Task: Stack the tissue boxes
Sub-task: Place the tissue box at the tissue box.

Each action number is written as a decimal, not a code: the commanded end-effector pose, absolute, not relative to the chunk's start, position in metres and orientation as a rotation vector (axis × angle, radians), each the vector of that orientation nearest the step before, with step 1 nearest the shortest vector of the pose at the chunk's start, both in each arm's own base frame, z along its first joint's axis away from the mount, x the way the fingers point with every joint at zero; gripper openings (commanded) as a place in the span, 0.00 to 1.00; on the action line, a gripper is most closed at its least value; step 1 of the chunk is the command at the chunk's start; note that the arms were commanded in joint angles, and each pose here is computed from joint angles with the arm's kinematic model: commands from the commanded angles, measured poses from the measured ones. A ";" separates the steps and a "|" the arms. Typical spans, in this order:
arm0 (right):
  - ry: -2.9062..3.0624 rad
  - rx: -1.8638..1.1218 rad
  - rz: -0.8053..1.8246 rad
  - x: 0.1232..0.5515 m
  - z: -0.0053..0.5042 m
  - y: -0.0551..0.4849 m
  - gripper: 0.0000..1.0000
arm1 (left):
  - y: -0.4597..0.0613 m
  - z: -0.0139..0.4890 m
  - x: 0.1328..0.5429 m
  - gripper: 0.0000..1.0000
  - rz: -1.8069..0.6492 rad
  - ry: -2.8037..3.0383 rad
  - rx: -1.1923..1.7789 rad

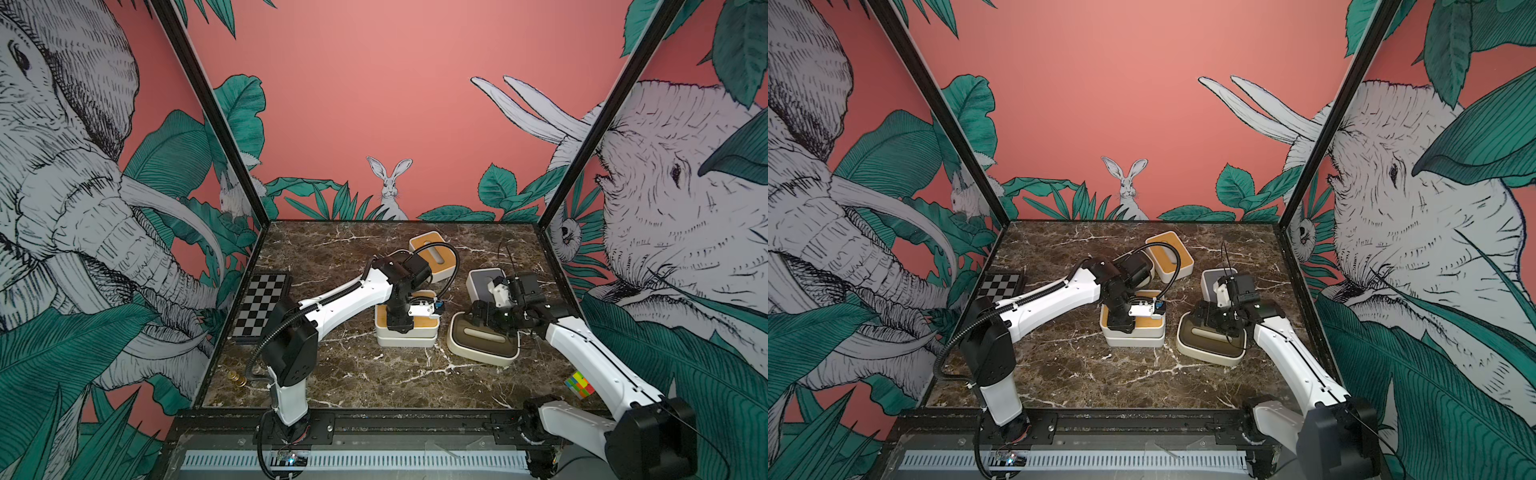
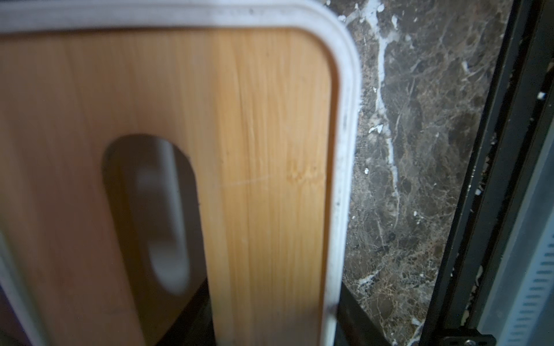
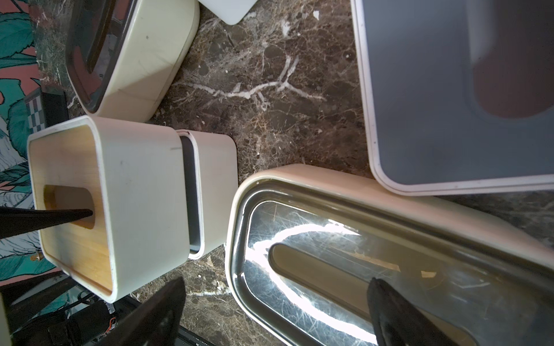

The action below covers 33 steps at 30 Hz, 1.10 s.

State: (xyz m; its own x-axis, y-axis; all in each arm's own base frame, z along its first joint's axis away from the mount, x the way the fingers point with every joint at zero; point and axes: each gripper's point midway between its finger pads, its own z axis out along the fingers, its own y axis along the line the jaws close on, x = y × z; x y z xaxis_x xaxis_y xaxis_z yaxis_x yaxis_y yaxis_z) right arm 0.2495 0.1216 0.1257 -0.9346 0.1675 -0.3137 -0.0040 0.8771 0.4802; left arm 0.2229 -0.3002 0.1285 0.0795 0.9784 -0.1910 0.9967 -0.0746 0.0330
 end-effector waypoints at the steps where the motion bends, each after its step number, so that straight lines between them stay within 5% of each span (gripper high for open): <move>1: 2.689 0.111 0.702 0.251 0.125 0.122 0.95 | -0.303 0.131 0.223 0.16 -0.162 1.981 2.206; 33: 2.685 0.109 0.712 0.253 0.125 0.124 0.96 | -0.305 0.122 0.221 0.16 -0.151 1.991 2.231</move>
State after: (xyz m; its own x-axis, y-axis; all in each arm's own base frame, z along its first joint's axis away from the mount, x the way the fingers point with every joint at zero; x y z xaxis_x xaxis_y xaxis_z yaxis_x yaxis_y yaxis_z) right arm 0.2511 0.1227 0.1270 -0.9324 0.1677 -0.3201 -0.0094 0.8743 0.4852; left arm 0.2257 -0.3033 0.1183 0.0897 0.9821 -0.1657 0.9956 -0.0839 0.0418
